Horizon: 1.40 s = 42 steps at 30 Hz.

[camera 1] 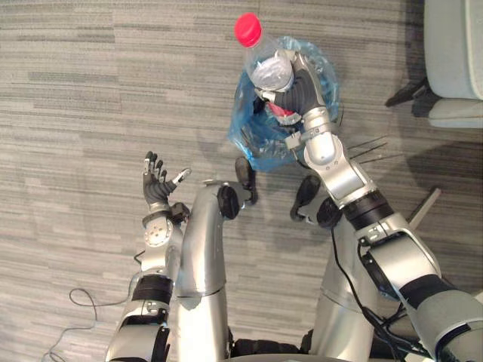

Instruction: Gather rubbish on tea table into small bin, then transfer packed bag to large trash can.

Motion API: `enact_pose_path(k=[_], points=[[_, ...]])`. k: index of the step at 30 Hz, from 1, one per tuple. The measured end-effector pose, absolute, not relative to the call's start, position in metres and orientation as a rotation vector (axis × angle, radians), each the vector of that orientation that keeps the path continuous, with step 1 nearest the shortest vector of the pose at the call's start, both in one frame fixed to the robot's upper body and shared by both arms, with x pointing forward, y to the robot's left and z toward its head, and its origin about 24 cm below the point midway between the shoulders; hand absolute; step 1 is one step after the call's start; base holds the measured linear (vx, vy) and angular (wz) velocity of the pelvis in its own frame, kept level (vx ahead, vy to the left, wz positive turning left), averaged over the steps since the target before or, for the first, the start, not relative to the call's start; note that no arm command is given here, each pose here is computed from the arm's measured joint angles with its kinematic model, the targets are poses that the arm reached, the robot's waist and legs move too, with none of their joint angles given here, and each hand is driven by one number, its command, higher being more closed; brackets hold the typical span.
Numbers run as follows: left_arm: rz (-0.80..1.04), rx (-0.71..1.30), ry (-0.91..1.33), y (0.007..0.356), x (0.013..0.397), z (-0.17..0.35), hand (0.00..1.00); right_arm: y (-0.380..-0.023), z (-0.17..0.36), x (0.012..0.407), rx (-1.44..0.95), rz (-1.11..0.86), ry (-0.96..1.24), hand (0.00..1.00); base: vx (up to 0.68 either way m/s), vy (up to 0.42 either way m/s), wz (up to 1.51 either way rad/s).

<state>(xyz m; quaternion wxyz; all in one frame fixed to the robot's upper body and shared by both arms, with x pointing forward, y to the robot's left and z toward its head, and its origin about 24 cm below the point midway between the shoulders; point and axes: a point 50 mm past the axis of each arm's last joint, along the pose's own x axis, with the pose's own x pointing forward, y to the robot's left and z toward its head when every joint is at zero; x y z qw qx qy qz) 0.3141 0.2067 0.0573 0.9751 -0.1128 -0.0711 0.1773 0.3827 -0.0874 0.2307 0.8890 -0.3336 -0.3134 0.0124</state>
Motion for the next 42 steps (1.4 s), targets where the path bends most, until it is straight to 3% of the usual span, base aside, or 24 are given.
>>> enact_pose_path(k=[9,18,30,35,42], points=[[0.372,-0.201,-0.134,0.210,0.314,0.055,0.00,-0.089,0.212,0.379,-0.703,0.037,-0.618,0.00,-0.05,-0.018,0.01],[0.425,-0.161,-0.094,0.214,0.313,0.047,0.00,-0.073,0.172,0.336,-0.602,0.033,-0.655,0.00,-0.03,-0.007,-0.01],[0.414,-0.101,-0.078,0.210,0.314,0.045,0.00,-0.070,0.165,0.318,-0.533,0.026,-0.681,0.00,-0.02,-0.003,-0.03],[0.414,-0.101,-0.075,0.210,0.314,0.044,0.00,-0.068,0.158,0.320,-0.649,0.027,-0.686,0.00,-0.04,-0.011,0.00],[0.420,-0.092,-0.090,0.214,0.315,0.047,0.00,-0.066,0.112,0.343,-0.860,0.099,-0.470,0.00,-0.04,-0.006,0.02]])
